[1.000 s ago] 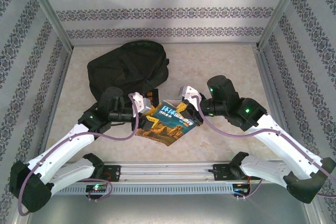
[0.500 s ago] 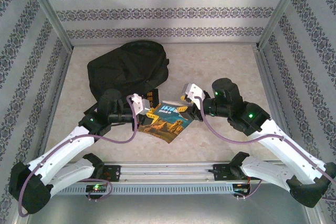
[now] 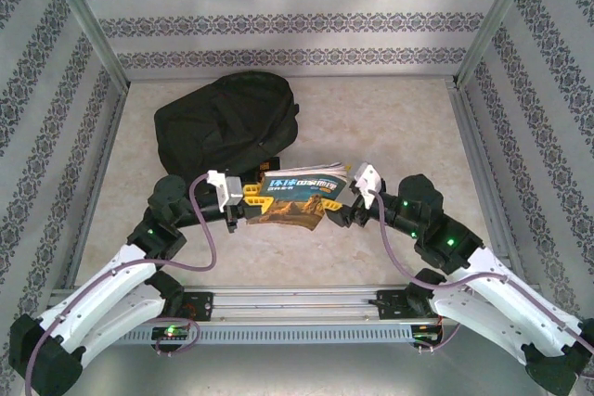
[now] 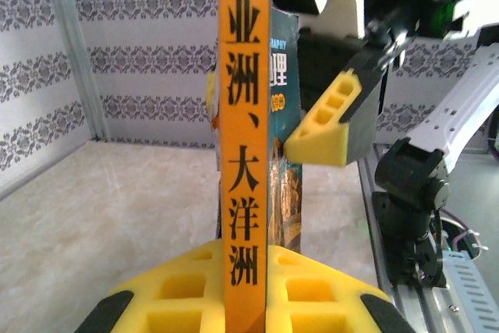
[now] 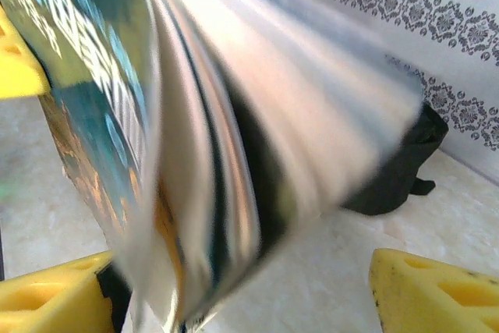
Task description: Pack the student bag
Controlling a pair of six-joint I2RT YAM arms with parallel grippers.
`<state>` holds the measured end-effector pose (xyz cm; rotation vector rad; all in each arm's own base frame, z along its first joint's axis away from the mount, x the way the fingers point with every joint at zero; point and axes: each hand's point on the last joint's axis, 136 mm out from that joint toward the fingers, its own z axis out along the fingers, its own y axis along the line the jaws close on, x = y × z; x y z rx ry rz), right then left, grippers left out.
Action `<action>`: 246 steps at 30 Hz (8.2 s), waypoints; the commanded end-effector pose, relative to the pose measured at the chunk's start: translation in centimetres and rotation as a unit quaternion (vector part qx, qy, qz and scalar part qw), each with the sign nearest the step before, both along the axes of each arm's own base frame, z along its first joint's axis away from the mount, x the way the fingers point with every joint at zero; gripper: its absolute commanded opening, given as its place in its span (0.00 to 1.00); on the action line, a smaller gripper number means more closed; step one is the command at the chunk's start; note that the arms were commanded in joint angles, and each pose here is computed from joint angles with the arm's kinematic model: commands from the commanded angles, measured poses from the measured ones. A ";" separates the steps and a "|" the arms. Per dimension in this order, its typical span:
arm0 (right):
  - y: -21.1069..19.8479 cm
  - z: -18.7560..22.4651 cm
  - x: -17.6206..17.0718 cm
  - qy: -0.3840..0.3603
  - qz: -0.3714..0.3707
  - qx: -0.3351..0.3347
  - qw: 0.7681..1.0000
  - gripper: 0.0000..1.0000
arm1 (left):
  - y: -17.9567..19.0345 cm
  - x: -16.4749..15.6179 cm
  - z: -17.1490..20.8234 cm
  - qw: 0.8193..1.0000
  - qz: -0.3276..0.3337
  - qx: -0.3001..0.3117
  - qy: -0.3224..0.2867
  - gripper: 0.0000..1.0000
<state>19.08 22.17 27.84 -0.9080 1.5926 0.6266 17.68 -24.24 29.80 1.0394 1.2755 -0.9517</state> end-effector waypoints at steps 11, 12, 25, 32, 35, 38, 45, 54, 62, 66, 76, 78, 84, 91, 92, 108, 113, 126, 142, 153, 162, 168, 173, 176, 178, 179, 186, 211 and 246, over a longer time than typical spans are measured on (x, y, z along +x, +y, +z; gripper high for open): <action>3.9 5.7 -3.1 -0.008 0.176 0.137 0.975 0.43 | 0.3 -1.7 4.9 0.997 -0.035 -0.065 -0.029 0.00; 4.0 5.7 -3.3 -0.003 0.184 0.138 0.973 0.32 | 0.4 -1.1 4.7 0.997 -0.018 -0.068 -0.020 0.00; 2.8 4.3 -2.7 0.026 0.168 0.099 0.980 0.00 | -1.4 -0.4 1.2 0.996 -0.069 -0.026 0.058 0.25; 2.8 3.5 -1.7 0.048 0.157 0.088 0.982 0.00 | -2.2 -0.5 1.7 0.991 -0.107 -0.034 0.075 0.01; 1.9 3.4 0.5 0.055 0.085 0.095 0.990 0.34 | -1.9 1.3 3.2 0.993 -0.058 -0.071 0.079 0.00; -0.1 3.8 2.9 0.073 -0.012 0.130 0.989 0.68 | 0.6 5.7 6.0 0.974 0.086 -0.170 0.122 0.00; -4.7 5.2 7.6 0.214 -0.153 0.246 0.933 0.77 | 6.7 10.9 11.7 0.864 0.234 -0.384 0.226 0.00; -2.3 5.1 10.4 0.393 -0.152 0.334 0.843 0.72 | 11.0 14.9 11.2 0.703 0.285 -0.555 0.341 0.00; 3.4 6.6 11.3 0.518 -0.055 0.455 0.722 0.91 | 10.1 16.9 10.2 0.668 0.265 -0.582 0.379 0.00; 6.3 7.3 11.3 0.541 -0.013 0.473 0.695 0.97 | 10.2 17.3 9.6 0.658 0.270 -0.587 0.387 0.00; 9.3 5.6 12.6 0.566 0.002 0.500 0.656 0.97 | 10.0 17.5 9.8 0.654 0.266 -0.589 0.392 0.00; 10.0 6.2 12.9 0.564 0.024 0.510 0.649 0.97 | 9.7 17.6 9.5 0.652 0.263 -0.588 0.399 0.00; 11.5 7.7 14.3 0.549 0.067 0.545 0.630 0.94 | 8.9 17.7 8.9 0.650 0.254 -0.584 0.415 0.00; 10.4 9.6 15.3 0.512 0.079 0.581 0.628 0.76 | 9.4 17.0 7.6 0.648 0.274 -0.573 0.421 0.00; 10.2 9.7 15.4 0.508 0.077 0.582 0.630 0.72 | 9.6 16.8 7.2 0.646 0.279 -0.571 0.423 0.00; 6.9 9.2 16.9 0.443 0.011 0.545 0.712 0.50 | 9.0 16.2 4.6 0.643 0.292 -0.543 0.454 0.00; 8.4 8.3 16.9 0.453 0.017 0.523 0.722 0.47 | 8.5 16.4 4.4 0.646 0.292 -0.535 0.460 0.00; 7.6 6.5 17.3 0.434 -0.045 0.480 0.761 0.13 | 5.9 17.2 2.7 0.679 0.300 -0.463 0.484 0.04; -7.4 2.1 12.9 0.319 -0.310 0.291 0.847 0.00 | 6.4 24.4 -3.3 0.764 0.480 -0.052 0.428 0.65; -10.5 0.8 10.2 0.302 -0.339 0.253 0.854 0.00 | 0.8 34.3 -9.8 0.807 0.425 0.184 0.366 0.70; -11.0 -0.9 9.2 0.314 -0.343 0.244 0.851 0.00 | 0.2 37.1 -14.0 0.793 0.436 0.205 0.373 0.56; -10.6 -1.4 9.2 0.326 -0.334 0.252 0.848 0.00 | 0.8 38.0 -14.9 0.785 0.450 0.189 0.381 0.31; -10.5 -1.1 9.1 0.327 -0.328 0.258 0.848 0.00 | 1.5 38.5 -15.0 0.780 0.463 0.183 0.379 0.00; -10.5 -0.8 9.0 0.325 -0.328 0.258 0.849 0.00 | 1.8 38.1 -13.9 0.783 0.465 0.181 0.371 0.00; -10.5 -0.6 8.9 0.323 -0.327 0.259 0.850 0.00 | 2.1 37.4 -12.3 0.790 0.465 0.167 0.362 0.00; -10.5 -0.5 8.9 0.322 -0.326 0.259 0.850 0.00 | 2.2 36.9 -11.4 0.795 0.464 0.156 0.357 0.00; -10.7 1.0 9.6 0.303 -0.331 0.255 0.856 0.00 | 1.4 32.2 -4.9 0.836 0.427 0.105 0.330 0.00; -12.1 1.6 11.9 0.297 -0.390 0.235 0.840 0.00 | 4.5 10.4 -3.6 0.865 0.373 0.152 0.301 0.15; -10.6 -1.7 10.0 0.349 -0.350 0.221 0.841 0.00 | 1.2 36.4 -17.1 0.805 0.375 0.174 0.424 0.33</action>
